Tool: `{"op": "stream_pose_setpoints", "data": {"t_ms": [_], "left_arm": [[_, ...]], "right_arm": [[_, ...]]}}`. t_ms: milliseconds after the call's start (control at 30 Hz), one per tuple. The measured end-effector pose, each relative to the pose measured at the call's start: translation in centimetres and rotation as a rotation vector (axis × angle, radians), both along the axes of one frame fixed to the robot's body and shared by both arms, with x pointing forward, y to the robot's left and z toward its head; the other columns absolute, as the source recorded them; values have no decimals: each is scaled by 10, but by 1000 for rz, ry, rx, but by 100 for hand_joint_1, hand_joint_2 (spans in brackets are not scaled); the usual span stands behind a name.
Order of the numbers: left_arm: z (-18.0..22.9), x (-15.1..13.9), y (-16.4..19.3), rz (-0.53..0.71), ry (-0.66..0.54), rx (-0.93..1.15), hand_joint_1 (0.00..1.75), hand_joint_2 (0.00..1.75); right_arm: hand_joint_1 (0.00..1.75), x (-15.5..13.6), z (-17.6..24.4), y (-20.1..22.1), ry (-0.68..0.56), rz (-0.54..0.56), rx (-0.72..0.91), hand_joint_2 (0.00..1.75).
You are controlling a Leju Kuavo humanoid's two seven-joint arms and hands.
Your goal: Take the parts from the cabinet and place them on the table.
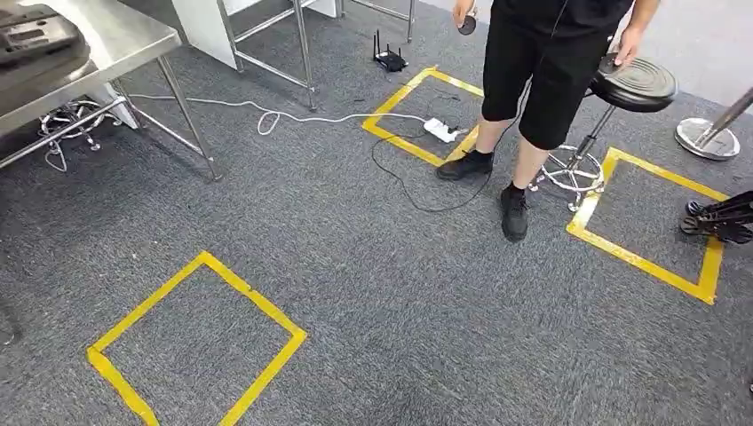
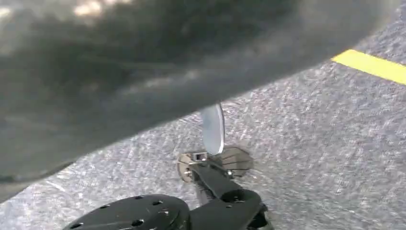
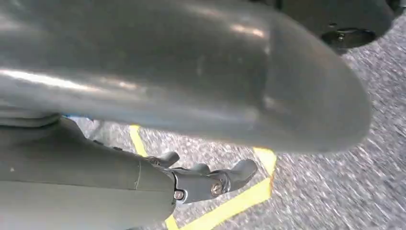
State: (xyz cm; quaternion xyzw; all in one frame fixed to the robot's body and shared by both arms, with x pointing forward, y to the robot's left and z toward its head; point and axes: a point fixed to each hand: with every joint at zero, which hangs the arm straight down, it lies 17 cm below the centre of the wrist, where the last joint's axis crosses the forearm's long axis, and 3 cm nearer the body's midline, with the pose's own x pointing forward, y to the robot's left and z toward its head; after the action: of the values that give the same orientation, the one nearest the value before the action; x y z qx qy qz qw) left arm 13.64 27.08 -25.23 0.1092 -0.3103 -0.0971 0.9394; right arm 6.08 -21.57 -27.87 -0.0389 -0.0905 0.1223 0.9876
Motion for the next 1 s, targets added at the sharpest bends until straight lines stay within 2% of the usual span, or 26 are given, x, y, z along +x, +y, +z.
{"op": "stream_pose_setpoints", "data": {"t_ms": [1000], "left_arm": [[-1,-3,-3,4,12,-3,0,0]], "right_arm": [[0,-1,0,0,4,17,-2,0]]}}
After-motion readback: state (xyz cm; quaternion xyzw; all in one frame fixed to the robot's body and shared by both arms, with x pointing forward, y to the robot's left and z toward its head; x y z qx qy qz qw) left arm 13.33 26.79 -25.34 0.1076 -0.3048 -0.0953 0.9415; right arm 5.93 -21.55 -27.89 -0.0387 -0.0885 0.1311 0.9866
